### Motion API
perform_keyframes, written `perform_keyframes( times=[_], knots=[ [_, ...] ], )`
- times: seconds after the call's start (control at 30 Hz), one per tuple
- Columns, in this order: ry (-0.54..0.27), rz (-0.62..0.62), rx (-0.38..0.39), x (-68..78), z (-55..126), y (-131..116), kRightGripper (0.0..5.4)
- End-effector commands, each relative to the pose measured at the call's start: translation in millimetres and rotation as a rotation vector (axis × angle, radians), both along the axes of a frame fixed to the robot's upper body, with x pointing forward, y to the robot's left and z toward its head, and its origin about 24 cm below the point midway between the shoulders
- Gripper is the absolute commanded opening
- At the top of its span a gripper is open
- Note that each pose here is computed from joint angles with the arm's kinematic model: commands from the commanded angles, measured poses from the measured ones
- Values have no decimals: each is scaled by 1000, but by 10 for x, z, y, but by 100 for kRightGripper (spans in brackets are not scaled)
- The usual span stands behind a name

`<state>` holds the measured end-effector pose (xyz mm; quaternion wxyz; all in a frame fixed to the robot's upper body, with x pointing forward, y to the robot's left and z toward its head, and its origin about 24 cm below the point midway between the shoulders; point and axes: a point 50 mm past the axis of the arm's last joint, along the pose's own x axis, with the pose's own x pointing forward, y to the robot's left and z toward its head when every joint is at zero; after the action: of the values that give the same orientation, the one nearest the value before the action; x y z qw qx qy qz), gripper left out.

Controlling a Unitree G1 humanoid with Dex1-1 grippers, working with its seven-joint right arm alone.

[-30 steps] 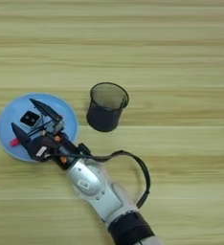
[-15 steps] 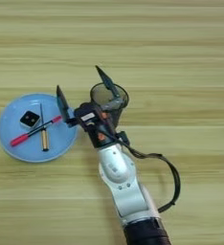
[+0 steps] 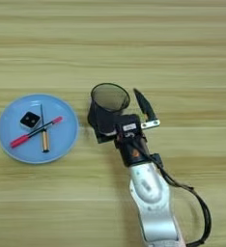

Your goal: Move the objects on the table

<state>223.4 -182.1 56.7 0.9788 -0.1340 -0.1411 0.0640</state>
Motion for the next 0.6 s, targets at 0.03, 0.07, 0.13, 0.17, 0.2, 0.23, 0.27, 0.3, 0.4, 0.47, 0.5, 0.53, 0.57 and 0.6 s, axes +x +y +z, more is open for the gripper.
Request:
perform_keyframes(
  times=[0.03, 0.07, 0.13, 0.17, 0.2, 0.23, 0.27, 0.3, 0.4, 0.47, 0.5, 0.53, 0.57, 0.6],
  knots=[
    [-15, -5, 50, 49, 103, -91, 535],
    [8, -6, 64, 51, 69, -108, 535],
    [40, -7, 79, 51, 18, -129, 535],
    [51, -11, 83, 53, -2, -140, 535],
    [63, -13, 83, 56, -23, -148, 535],
    [73, -16, 84, 61, -43, -158, 535],
    [87, -16, 88, 68, -70, -166, 535],
    [98, -21, 89, 75, -92, -176, 535],
    [127, -39, 98, 113, -152, -220, 535],
    [153, -35, 114, 135, -193, -230, 535],
    [163, -30, 122, 147, -210, -228, 535],
    [170, -24, 126, 162, -224, -223, 535],
    [178, -17, 131, 179, -238, -216, 535],
    [184, -14, 134, 193, -250, -212, 535]
  ],
)
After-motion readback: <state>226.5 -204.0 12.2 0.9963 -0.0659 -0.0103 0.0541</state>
